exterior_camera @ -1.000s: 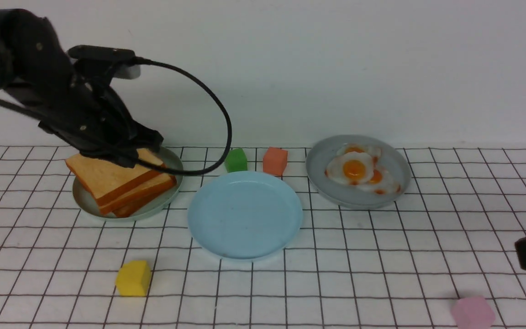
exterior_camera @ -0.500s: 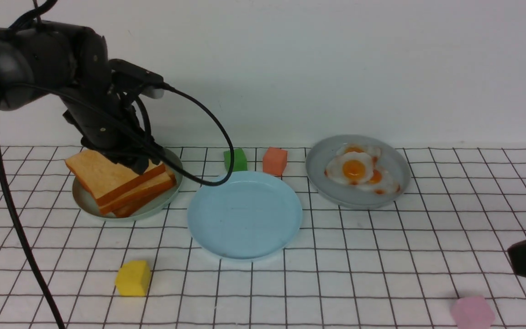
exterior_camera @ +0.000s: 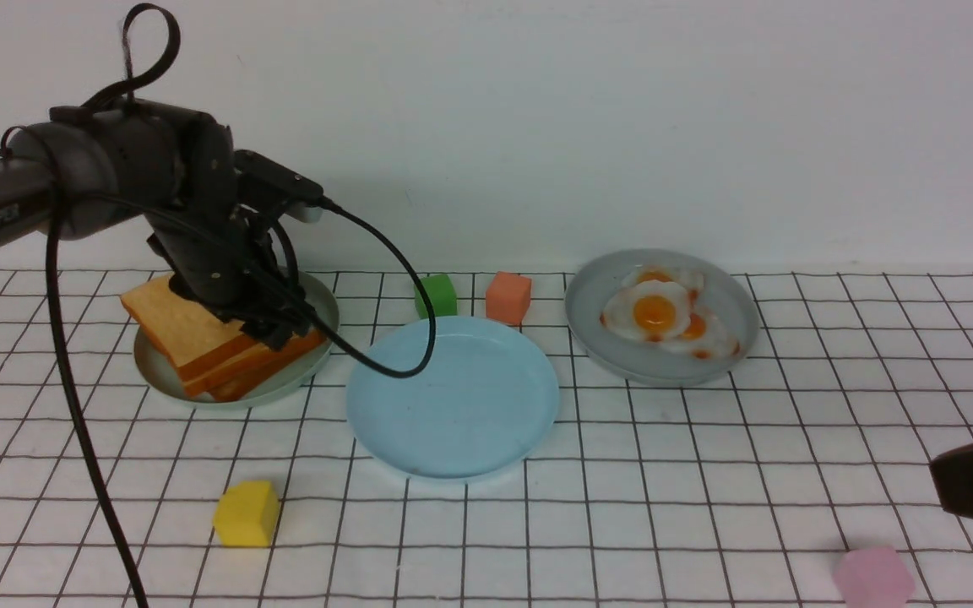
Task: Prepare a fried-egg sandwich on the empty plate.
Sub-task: Use the left arm to grab a slice of bread, then use the left arm to put a slice of bread into the empty plate in the middle, then use the right arm to grab a fried egg
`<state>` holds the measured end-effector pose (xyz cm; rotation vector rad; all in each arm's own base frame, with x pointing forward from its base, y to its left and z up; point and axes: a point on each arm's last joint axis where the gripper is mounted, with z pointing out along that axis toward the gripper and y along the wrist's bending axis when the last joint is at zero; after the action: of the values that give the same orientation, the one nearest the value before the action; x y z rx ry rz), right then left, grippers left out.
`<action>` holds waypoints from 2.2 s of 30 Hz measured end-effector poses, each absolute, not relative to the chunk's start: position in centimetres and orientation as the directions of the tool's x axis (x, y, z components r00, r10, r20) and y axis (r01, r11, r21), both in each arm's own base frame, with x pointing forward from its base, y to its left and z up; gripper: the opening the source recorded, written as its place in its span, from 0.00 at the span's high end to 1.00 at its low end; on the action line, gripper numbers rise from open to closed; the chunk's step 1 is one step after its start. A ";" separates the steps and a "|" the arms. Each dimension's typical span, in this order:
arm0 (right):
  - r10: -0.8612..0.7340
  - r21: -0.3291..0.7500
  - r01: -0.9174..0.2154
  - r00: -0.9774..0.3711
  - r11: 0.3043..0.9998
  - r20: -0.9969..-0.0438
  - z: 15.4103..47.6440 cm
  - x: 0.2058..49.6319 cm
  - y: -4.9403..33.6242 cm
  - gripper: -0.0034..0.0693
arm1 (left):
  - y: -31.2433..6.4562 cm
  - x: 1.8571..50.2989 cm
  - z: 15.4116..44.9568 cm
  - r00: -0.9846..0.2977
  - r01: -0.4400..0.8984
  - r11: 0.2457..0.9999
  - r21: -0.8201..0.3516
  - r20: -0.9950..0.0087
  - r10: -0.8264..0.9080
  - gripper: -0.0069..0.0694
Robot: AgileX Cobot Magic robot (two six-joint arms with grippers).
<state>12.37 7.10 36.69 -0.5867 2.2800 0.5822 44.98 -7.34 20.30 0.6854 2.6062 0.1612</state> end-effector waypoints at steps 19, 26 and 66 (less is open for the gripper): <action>-0.243 0.264 -0.563 -0.668 0.783 -0.704 36.6 12.1 7.3 0.92 | -7.8 43.4 25.6 -0.760 0.374 0.898 0.231 -0.479 0.439 0.84; -0.249 0.241 -0.561 -0.657 0.792 -0.712 36.6 12.3 7.1 0.92 | -13.8 39.7 29.9 -0.702 0.448 0.880 0.159 -0.546 0.456 0.84; -0.211 0.225 -0.506 -0.665 0.832 -0.717 35.7 15.5 7.5 0.89 | -22.3 32.5 35.9 -0.648 0.593 0.801 -0.078 -0.636 0.418 0.76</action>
<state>15.48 7.46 35.72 -0.5211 2.2941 0.5357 32.51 -22.34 35.90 0.7443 2.3683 -0.3728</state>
